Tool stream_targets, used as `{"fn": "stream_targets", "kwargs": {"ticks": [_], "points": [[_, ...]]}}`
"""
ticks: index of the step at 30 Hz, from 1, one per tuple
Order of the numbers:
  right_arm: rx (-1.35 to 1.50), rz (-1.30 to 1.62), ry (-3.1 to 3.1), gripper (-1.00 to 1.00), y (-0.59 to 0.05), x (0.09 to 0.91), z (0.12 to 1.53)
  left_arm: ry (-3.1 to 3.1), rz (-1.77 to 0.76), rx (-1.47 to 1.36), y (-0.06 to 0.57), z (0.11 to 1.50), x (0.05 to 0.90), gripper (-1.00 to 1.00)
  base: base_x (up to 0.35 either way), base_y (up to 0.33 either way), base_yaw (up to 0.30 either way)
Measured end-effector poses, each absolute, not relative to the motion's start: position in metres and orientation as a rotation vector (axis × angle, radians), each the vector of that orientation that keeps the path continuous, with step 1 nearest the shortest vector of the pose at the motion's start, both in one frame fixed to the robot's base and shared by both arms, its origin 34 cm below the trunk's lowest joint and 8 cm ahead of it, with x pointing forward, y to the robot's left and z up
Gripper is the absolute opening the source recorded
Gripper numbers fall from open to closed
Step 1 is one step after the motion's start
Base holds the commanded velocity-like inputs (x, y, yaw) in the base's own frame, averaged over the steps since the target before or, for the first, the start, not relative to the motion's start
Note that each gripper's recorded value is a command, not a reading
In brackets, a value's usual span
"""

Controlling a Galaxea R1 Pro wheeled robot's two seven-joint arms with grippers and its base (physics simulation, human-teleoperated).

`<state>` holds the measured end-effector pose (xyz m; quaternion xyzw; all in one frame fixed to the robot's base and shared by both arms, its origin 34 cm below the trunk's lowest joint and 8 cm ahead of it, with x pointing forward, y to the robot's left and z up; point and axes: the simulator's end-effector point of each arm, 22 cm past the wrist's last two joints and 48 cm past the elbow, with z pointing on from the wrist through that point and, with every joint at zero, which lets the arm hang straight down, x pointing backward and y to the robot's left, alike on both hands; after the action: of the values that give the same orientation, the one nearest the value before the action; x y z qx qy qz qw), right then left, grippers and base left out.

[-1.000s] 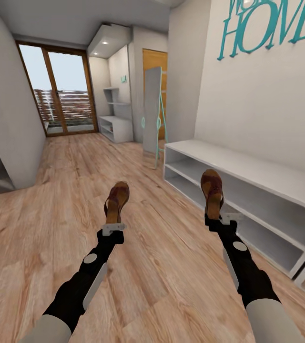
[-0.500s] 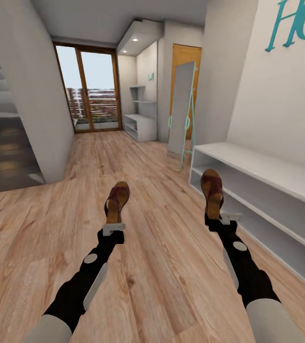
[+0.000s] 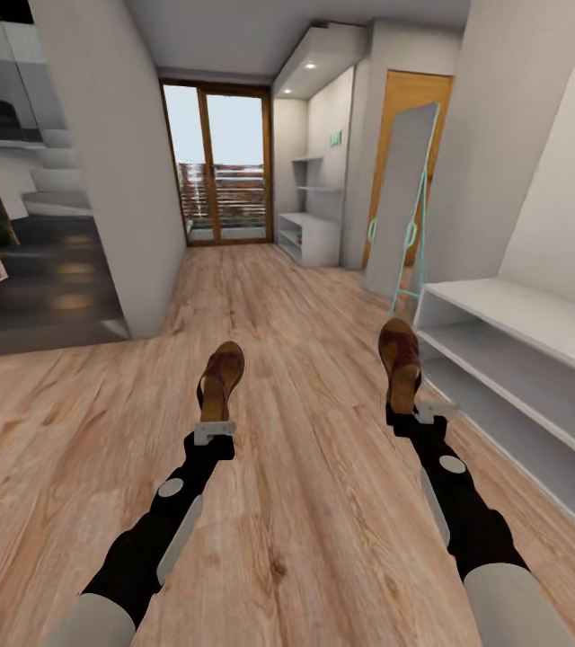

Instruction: Pick up the two gym shoes and the two sandals from the corridor floor and place them onto the hallstand (shoe rack) in the corridor, making sure they are on the rack and not on the floor. Arrange them so the two gym shoes are next to each other and the two sandals are next to each other.

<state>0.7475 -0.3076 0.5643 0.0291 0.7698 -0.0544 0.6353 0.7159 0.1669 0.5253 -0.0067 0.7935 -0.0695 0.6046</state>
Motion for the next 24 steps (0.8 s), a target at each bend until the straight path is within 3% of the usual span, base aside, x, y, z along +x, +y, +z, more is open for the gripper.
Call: {"fn": "stream_targets", "kwargs": {"ticks": [8, 24], "points": [[0.066, -0.125, 1.764, -1.00, -0.3077, 0.7478, 0.5608, 1.845, -0.188, -0.046, 0.1662, 0.5212, 0.7157, -1.00, 0.342, 0.000, 0.255], [0.066, -0.126, 1.764, -1.00, -0.3079, 0.7477, 0.5611, 1.845, -0.189, -0.047, 0.1660, 0.5212, 0.7156, -1.00, 0.342, 0.000, 0.013]]}}
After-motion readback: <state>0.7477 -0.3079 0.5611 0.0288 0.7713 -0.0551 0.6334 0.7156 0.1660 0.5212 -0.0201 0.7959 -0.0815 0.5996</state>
